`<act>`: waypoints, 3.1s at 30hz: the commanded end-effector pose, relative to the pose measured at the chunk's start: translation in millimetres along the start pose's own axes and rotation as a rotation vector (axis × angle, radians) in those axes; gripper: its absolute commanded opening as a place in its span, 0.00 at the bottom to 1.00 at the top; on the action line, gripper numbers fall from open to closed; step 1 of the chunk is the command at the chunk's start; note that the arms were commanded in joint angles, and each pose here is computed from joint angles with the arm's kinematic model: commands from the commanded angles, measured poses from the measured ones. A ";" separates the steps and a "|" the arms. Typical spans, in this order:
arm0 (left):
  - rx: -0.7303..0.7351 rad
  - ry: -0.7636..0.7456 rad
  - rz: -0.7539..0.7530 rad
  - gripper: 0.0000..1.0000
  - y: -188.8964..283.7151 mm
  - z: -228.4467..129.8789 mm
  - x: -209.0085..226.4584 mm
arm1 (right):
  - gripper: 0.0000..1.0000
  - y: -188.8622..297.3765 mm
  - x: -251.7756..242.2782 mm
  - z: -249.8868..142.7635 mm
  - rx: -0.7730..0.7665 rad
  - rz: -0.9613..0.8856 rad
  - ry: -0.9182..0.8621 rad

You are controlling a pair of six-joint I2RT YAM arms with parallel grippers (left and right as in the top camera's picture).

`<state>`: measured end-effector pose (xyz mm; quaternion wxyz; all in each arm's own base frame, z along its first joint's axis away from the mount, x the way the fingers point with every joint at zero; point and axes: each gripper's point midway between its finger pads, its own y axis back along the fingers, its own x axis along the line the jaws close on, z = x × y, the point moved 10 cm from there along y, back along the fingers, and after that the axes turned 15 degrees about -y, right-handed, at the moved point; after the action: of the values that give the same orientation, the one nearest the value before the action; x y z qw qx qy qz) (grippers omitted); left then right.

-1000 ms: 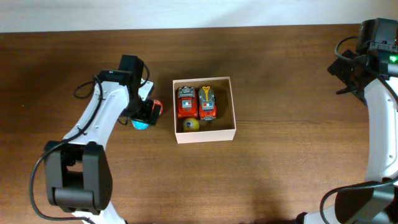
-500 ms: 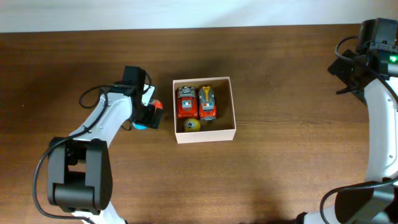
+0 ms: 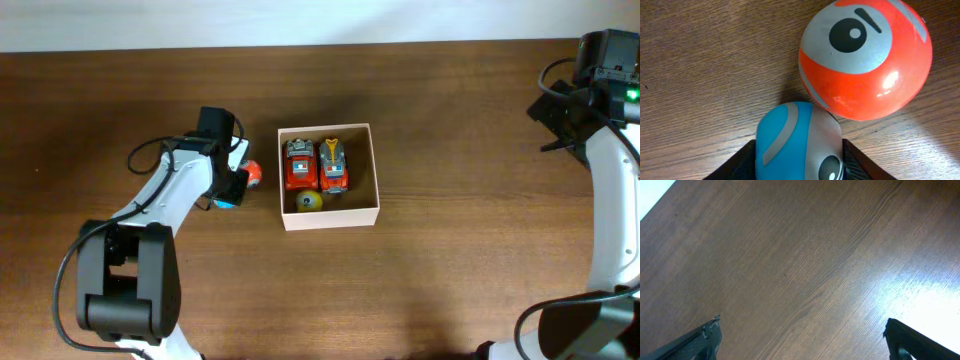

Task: Pack container
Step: 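Move the left gripper to the blue ball and grasp it, then carry the blue ball into the box and release it front-right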

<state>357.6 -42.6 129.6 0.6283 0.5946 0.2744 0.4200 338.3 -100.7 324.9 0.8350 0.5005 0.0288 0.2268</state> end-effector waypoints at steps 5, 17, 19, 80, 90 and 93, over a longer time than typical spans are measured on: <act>0.007 0.007 0.002 0.42 4.2 -4.6 1.0 | 0.99 10.2 -1.0 4.9 -0.022 0.023 -0.020; -0.030 0.041 0.018 0.38 33.8 6.4 8.7 | 0.99 10.2 -1.0 4.9 -0.022 0.023 -0.020; -0.043 0.042 0.016 0.38 46.9 10.3 11.1 | 0.99 10.2 -1.0 4.9 -0.022 0.023 -0.020; -0.232 -0.572 -0.496 0.79 49.6 79.0 -122.5 | 0.99 10.2 -1.0 4.9 -0.022 0.023 -0.020; -0.252 -0.571 -0.489 0.77 58.0 84.1 -120.8 | 0.99 10.2 -1.0 4.9 -0.022 0.023 -0.020; -0.272 -0.572 -0.461 0.75 71.7 89.8 -115.9 | 0.99 10.2 -1.0 4.9 -0.022 0.023 -0.020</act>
<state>351.7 -191.5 178.9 0.8255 0.5258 0.1768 0.1043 338.3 -100.7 324.9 0.8350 0.5005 0.0288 0.2268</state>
